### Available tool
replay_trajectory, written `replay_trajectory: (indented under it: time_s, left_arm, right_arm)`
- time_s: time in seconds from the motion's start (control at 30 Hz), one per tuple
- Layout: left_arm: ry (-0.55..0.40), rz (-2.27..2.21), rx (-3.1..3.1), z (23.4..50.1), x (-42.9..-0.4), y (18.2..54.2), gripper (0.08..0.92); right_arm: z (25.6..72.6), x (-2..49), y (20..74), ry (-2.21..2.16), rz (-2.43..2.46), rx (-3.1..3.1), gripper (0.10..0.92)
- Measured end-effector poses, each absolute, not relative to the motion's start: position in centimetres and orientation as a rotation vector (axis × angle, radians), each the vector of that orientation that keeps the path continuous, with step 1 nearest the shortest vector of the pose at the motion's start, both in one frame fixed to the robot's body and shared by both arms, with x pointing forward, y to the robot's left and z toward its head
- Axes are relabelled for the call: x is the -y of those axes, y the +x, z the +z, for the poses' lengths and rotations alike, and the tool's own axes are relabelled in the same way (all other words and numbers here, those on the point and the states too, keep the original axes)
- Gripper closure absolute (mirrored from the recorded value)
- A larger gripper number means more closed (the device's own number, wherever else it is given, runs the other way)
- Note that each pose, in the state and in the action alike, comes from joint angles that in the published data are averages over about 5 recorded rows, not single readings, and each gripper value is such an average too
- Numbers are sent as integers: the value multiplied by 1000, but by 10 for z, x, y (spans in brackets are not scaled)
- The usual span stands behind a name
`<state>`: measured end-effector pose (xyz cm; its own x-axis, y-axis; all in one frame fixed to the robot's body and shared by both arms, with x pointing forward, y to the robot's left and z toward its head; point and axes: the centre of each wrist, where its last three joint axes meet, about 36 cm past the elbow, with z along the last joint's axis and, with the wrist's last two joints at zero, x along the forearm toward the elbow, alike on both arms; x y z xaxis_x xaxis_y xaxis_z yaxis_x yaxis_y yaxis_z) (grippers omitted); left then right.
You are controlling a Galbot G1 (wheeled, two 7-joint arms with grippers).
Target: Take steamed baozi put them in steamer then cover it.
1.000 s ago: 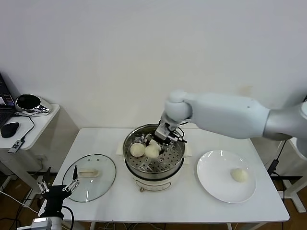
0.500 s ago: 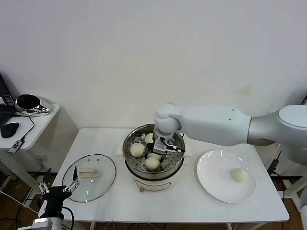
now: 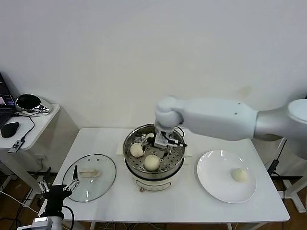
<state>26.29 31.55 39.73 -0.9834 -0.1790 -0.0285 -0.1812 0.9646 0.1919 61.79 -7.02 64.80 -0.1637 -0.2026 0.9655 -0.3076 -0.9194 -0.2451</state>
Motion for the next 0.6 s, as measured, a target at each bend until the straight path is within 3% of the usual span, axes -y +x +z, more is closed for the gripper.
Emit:
replay_trajectory:
  time_s: [0.27, 0.6]
  left_arm:
    - [-253, 312, -3099, 400, -312, 265, 177]
    - [-224, 324, -3101, 399, -312, 268, 177]
  right_arm:
    - [675, 147, 610, 1692, 2034, 1014, 200]
    - [667, 266, 585, 1366, 1718, 1313, 200]
